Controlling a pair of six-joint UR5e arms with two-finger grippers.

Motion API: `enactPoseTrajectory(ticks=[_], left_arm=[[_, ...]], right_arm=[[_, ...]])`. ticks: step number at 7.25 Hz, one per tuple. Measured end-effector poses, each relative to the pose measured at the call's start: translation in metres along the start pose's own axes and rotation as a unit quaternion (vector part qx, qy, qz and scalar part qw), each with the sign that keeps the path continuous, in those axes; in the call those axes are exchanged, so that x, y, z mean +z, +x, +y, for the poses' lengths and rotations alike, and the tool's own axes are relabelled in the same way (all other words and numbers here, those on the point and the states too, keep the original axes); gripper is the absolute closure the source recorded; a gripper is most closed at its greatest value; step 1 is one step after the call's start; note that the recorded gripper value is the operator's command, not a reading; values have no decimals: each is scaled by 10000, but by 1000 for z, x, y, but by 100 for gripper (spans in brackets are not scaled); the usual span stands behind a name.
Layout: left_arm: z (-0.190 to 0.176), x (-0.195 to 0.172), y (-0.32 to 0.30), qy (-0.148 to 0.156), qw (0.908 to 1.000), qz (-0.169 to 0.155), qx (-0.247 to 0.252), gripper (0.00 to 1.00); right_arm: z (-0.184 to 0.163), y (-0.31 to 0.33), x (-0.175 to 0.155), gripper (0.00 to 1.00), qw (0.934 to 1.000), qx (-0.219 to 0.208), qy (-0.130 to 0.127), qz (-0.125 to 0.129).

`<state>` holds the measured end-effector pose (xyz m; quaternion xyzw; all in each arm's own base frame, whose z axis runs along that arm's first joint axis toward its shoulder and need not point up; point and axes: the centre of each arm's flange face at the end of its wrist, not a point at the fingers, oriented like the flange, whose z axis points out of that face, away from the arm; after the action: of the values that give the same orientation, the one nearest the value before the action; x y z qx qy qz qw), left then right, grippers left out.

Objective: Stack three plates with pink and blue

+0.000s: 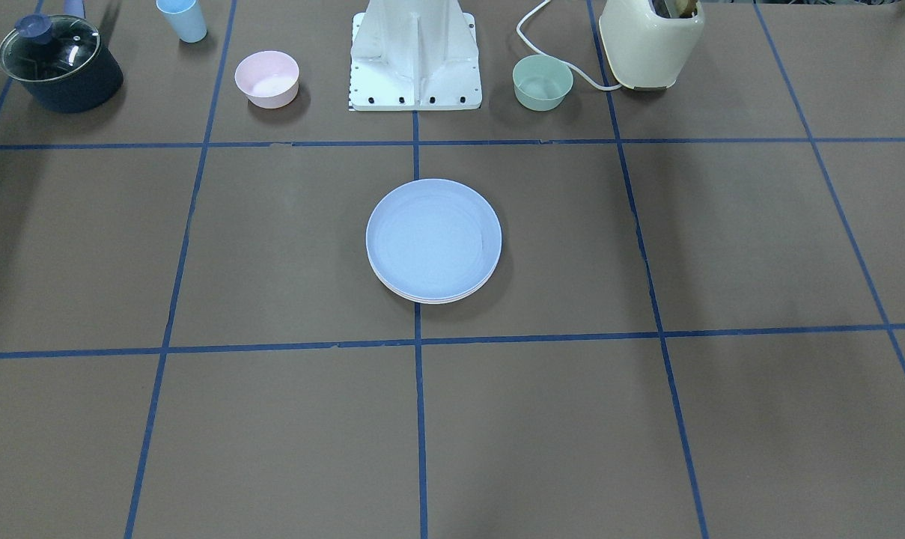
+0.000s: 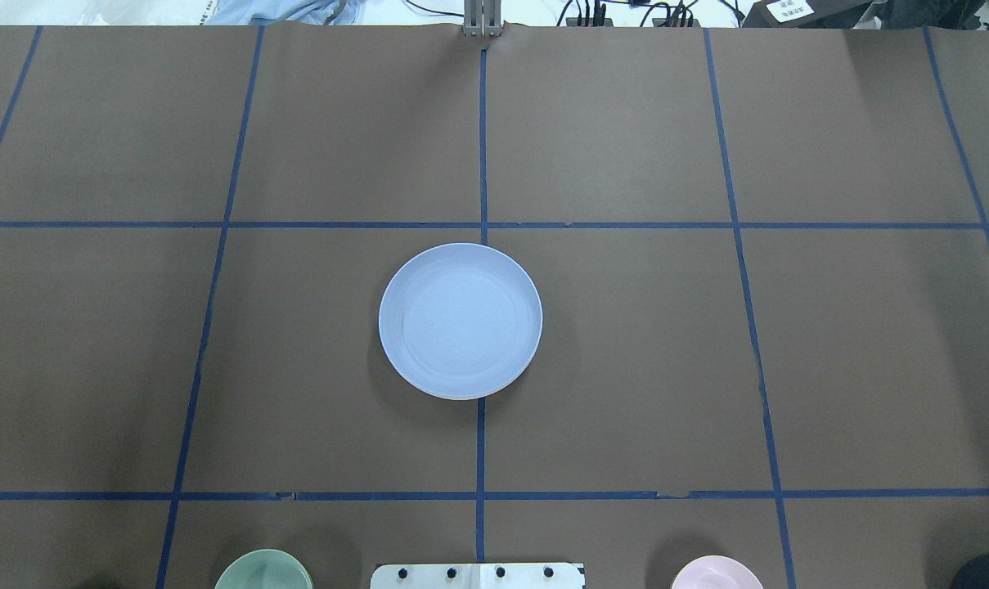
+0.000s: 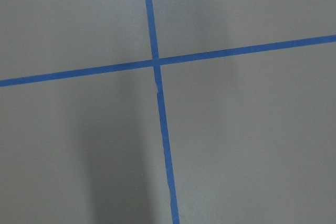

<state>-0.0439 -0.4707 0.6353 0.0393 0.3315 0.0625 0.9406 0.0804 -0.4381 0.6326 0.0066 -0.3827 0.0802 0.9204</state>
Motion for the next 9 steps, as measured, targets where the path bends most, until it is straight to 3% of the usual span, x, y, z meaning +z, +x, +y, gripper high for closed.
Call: enactPoseTrajectory(ticks=[7,9], left_arm=[[0,0,0,1,10000,9,-13,0],[1,2,4,-10,9994,283,-178,0]], right_arm=[[12,-2,-14,0,9999,159,-37,9],[11,-3,-15,0,9999,156,-31,8]])
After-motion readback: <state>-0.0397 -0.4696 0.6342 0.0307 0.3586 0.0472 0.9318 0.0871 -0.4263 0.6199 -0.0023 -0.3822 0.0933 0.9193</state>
